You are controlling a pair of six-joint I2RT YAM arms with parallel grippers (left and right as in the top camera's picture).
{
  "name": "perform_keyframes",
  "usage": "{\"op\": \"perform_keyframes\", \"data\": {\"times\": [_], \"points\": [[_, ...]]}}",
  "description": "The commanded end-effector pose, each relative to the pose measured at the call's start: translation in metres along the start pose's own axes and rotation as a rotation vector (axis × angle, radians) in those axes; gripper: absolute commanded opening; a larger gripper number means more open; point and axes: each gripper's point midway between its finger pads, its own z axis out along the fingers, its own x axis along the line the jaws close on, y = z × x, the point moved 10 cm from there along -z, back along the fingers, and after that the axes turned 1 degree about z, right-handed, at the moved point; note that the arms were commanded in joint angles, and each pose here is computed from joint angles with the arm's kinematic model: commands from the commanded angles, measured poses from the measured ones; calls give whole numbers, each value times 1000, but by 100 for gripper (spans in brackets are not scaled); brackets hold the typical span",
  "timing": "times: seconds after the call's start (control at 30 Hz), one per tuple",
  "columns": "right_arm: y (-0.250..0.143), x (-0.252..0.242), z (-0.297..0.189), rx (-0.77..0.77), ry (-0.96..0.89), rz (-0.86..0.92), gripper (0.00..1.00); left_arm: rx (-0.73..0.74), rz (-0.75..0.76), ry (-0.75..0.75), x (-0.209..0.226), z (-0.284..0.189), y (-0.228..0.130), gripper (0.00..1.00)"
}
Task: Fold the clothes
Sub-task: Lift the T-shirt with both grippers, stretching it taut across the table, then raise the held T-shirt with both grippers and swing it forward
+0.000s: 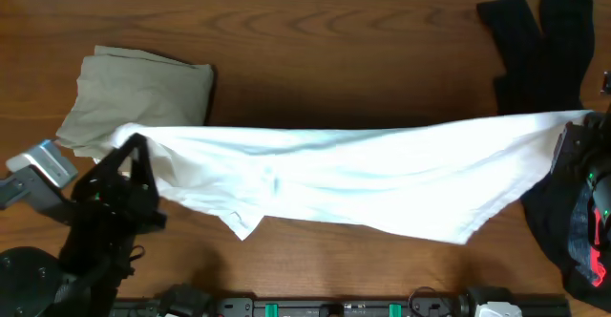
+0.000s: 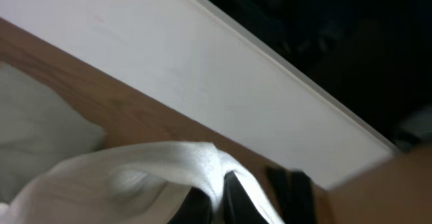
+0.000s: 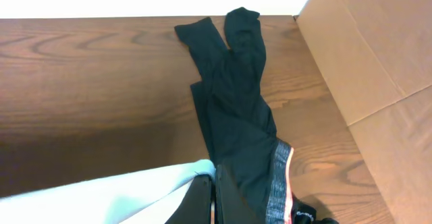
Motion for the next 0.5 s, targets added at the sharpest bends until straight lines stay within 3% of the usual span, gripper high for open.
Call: {"op": "perform_keyframes", "data": {"times": [0.0, 0.17, 0.47], "points": [[0, -4, -13, -31, 8, 33, 1, 88, -16, -150, -13, -6, -2, 6], [-2, -9, -33, -74, 13, 44, 1, 135, 28, -266, -24, -16, -1, 6], [2, -21, -69, -154, -10, 69, 1, 22, 107, -282, -32, -51, 21, 6]]}}
